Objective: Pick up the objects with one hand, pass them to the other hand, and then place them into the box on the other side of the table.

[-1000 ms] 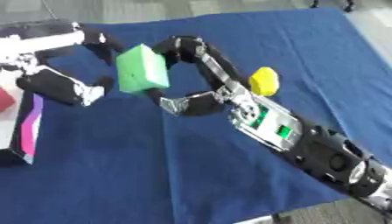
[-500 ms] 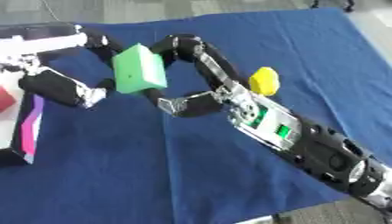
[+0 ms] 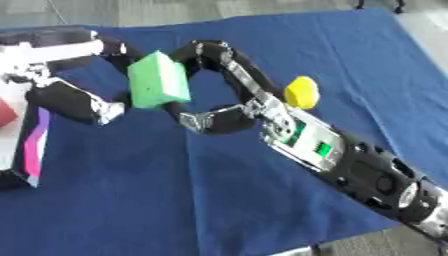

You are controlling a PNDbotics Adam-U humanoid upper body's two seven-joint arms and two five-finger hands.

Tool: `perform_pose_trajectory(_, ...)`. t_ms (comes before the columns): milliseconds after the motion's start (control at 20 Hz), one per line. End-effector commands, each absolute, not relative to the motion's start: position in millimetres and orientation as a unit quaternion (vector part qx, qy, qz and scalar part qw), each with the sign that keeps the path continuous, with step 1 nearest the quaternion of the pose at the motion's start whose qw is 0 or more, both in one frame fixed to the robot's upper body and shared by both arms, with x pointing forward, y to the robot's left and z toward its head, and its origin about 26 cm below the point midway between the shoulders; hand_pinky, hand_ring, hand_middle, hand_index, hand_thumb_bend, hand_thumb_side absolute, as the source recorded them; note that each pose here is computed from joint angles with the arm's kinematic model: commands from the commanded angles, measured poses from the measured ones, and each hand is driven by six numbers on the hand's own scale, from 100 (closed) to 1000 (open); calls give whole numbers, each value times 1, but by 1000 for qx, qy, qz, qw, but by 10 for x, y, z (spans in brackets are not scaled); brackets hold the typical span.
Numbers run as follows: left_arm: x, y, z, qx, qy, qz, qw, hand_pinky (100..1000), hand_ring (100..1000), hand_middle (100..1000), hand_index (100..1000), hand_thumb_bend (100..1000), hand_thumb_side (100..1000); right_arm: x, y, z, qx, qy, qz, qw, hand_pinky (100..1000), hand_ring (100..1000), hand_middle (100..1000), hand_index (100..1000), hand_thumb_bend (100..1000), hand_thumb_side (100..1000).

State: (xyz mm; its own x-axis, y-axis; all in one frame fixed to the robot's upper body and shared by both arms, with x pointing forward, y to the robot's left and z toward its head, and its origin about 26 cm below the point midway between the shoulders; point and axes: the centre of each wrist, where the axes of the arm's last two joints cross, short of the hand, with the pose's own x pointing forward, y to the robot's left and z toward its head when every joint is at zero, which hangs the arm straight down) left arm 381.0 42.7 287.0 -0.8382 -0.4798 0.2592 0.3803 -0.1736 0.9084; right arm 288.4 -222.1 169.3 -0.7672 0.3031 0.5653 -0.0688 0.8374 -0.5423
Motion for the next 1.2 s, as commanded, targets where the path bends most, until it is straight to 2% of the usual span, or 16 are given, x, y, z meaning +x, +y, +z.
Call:
perform_pose_trajectory(50, 3763, 407, 3003, 43, -585, -766, 264, 1000, 844, 689, 911, 100, 243, 2868, -2241, 1788, -74, -900, 288, 319, 596, 588, 517, 570, 248, 100)
perform_pose_trajectory(1200, 3770, 539, 3102, 38, -558, -796, 233, 1000, 858, 703, 909, 100, 239, 2871, -2268, 1744, -95, -896, 287, 325, 583, 582, 515, 568, 246, 100)
